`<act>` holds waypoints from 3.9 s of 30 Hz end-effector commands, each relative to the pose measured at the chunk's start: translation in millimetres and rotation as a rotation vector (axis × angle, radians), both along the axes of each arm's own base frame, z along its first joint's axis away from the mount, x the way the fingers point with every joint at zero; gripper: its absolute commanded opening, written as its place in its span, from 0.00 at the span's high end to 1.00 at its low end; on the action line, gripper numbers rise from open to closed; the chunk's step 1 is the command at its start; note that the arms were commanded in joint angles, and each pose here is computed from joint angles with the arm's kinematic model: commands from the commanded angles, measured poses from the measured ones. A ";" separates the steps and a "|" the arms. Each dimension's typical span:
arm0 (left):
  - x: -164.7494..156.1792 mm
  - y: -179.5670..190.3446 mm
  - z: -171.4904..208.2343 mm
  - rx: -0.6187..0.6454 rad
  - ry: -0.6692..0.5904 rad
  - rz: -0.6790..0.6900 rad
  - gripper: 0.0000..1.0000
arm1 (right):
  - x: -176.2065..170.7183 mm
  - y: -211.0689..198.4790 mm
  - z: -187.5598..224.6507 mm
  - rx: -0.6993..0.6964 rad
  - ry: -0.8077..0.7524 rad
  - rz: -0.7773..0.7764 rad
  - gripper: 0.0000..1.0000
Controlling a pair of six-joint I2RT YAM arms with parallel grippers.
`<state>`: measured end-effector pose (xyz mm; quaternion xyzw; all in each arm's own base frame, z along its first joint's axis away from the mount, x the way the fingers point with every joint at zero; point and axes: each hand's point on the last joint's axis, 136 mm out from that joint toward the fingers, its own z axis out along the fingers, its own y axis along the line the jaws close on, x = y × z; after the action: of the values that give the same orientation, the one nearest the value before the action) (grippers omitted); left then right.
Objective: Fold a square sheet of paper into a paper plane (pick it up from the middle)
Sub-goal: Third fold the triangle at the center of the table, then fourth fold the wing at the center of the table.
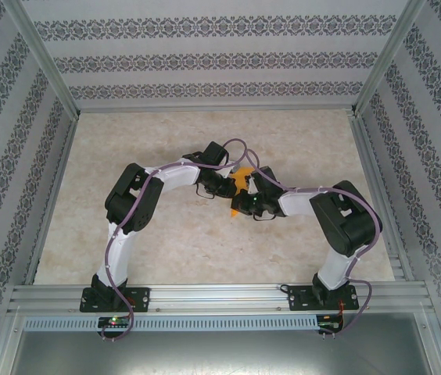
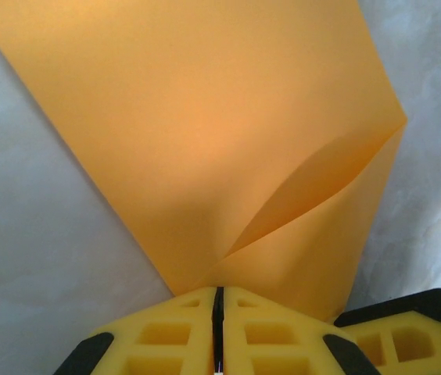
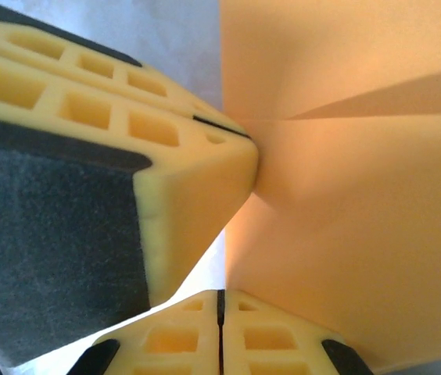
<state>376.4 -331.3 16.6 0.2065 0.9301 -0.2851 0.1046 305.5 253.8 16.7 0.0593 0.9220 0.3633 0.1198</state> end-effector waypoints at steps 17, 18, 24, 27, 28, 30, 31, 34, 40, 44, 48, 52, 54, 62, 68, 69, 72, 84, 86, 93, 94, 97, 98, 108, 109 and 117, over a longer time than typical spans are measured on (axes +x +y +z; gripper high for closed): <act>-41.2 61.2 -85.7 0.304 0.194 0.003 0.88 | -64.6 -0.7 2.0 -0.050 0.073 0.111 0.91; -41.1 60.4 -85.2 0.301 0.196 0.003 0.88 | -56.0 -2.9 10.3 -0.030 0.048 0.087 0.91; -41.0 58.8 -84.1 0.291 0.197 0.006 0.88 | -4.6 -24.5 33.8 0.020 -0.041 -0.079 0.93; -41.6 58.2 -83.3 0.287 0.197 0.008 0.88 | 10.7 -21.2 35.4 0.033 -0.050 -0.091 0.93; -41.0 58.3 -83.0 0.285 0.195 0.009 0.88 | 15.3 -18.6 33.9 0.034 -0.048 -0.089 0.93; -40.8 58.8 -83.0 0.289 0.194 0.009 0.88 | 22.7 -12.3 28.9 0.052 -0.039 -0.084 0.93; -41.0 59.0 -82.7 0.290 0.194 0.008 0.88 | 25.6 -9.2 25.9 0.055 -0.032 -0.080 0.93; -41.2 60.7 -82.0 0.299 0.190 0.007 0.88 | 28.8 -7.8 14.4 0.038 -0.013 -0.077 0.93; -41.3 65.3 -83.0 0.317 0.181 0.004 0.88 | 22.3 -41.8 -12.5 -0.089 0.030 -0.121 0.93; -40.8 65.4 -85.4 0.321 0.183 0.005 0.88 | 18.2 -61.9 -23.1 -0.152 0.046 -0.153 0.93; -40.0 67.6 -86.3 0.334 0.177 0.004 0.88 | 14.9 -81.4 -25.3 -0.198 0.043 -0.193 0.93; -40.2 68.9 -87.4 0.338 0.179 0.004 0.89 | 15.0 -88.3 -19.7 -0.201 0.033 -0.206 0.93; -40.8 68.9 -86.9 0.339 0.179 0.003 0.88 | 15.3 -90.5 -12.6 -0.196 0.021 -0.212 0.93; -40.4 66.8 -86.1 0.326 0.183 0.003 0.88 | 36.2 -70.0 35.5 -0.088 -0.092 -0.189 0.93; -40.0 65.4 -83.2 0.318 0.181 0.004 0.88 | 57.2 -44.3 32.8 -0.061 -0.089 -0.148 0.92; -40.1 65.4 -82.6 0.318 0.178 0.004 0.88 | 61.0 -43.4 29.1 -0.061 -0.084 -0.151 0.93; -42.6 66.7 -84.5 0.319 0.186 0.003 0.88 | 69.9 -43.9 19.6 -0.073 -0.072 -0.153 0.93; -44.7 70.3 -86.9 0.331 0.189 0.002 0.88 | 69.4 -99.3 -14.3 -0.210 -0.022 -0.206 0.93; -46.1 70.5 -87.5 0.330 0.194 0.001 0.88 | 68.6 -110.0 -13.1 -0.215 -0.023 -0.226 0.93; -45.4 66.5 -85.5 0.309 0.199 0.006 0.88 | 64.0 -110.2 12.3 -0.170 -0.062 -0.227 0.89; -45.3 65.4 -85.1 0.305 0.199 0.006 0.88 | 62.5 -108.2 14.6 -0.154 -0.062 -0.225 0.88; -44.8 64.7 -83.5 0.301 0.196 0.005 0.88 | 58.2 -101.7 17.7 -0.121 -0.055 -0.220 0.81; -44.9 65.1 -83.4 0.301 0.196 0.005 0.88 | 57.0 -100.2 17.2 -0.118 -0.053 -0.219 0.78; -42.8 61.5 -77.0 0.278 0.183 0.011 0.88 | 64.8 -72.3 14.3 -0.033 -0.028 -0.170 0.73; -42.9 61.6 -76.9 0.277 0.183 0.011 0.88 | 65.2 -70.4 13.9 -0.028 -0.025 -0.166 0.73; -41.1 59.3 -74.7 0.267 0.179 0.014 0.88 | 60.8 -64.7 16.9 -0.018 -0.016 -0.152 0.72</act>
<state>377.2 -330.8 16.8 0.2193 0.9270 -0.2844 0.1078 365.9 175.4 23.1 0.1398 0.9224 0.3245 0.1561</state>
